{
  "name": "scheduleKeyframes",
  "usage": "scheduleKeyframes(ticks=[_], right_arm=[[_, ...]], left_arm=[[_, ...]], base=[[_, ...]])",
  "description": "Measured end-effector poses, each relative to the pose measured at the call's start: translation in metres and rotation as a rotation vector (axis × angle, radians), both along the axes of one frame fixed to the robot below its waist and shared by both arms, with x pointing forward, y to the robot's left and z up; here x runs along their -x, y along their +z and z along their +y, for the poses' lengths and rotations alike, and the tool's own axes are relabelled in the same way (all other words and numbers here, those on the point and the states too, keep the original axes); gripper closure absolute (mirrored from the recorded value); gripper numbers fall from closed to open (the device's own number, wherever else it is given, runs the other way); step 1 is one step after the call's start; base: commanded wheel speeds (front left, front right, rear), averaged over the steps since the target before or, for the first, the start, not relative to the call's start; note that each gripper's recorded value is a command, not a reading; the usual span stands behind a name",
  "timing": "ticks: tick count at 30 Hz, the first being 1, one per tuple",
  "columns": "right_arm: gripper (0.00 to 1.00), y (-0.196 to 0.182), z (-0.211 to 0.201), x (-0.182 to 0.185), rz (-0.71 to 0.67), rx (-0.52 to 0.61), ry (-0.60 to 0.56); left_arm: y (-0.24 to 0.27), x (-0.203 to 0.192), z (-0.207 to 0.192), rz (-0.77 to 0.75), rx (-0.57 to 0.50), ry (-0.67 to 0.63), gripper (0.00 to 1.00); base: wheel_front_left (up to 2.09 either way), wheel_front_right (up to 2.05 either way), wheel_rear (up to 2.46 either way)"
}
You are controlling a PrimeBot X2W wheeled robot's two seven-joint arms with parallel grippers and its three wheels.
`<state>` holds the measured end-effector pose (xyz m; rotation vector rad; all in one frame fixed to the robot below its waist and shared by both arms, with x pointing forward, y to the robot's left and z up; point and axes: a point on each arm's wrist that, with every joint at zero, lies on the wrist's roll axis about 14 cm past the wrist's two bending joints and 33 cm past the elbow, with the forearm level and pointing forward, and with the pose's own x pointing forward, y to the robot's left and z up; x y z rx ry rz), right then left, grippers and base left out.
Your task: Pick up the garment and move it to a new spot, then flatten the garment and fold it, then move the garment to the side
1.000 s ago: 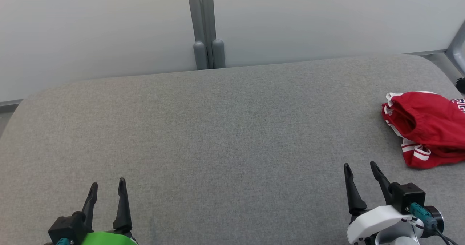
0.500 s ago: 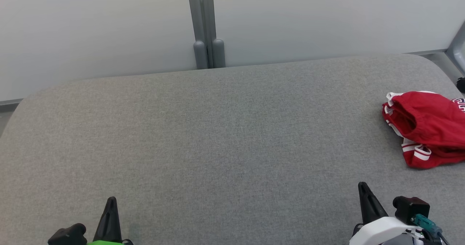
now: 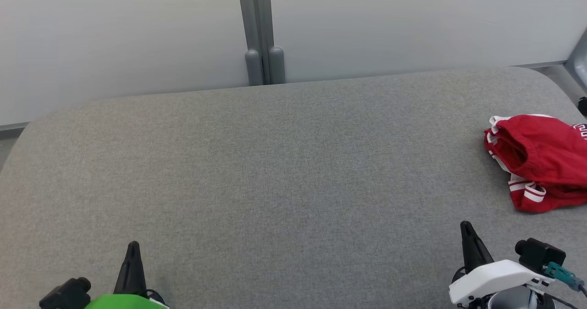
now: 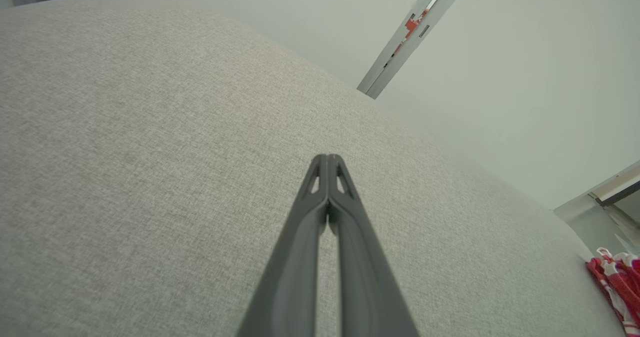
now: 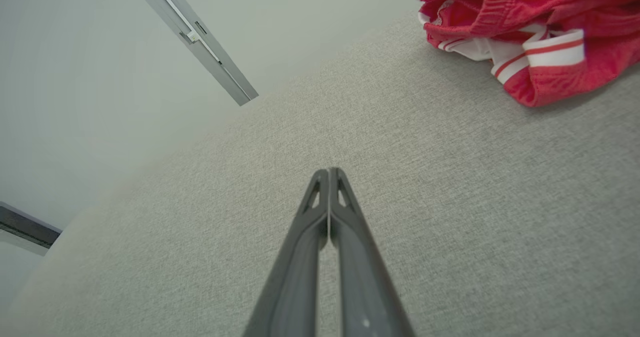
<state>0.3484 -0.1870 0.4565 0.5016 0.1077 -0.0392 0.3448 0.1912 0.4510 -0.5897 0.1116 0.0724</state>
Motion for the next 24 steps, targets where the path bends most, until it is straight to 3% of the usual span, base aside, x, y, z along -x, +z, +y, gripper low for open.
scheduleKeyframes(ticks=[24], right_arm=[[1.00, 0.009, -0.009, -0.010, -0.004, -0.340, -0.067]], left_arm=[[0.013, -0.014, 0.004, -0.020, 0.313, 0.049, 1.00]], base=[[0.00, 0.00, 0.00]])
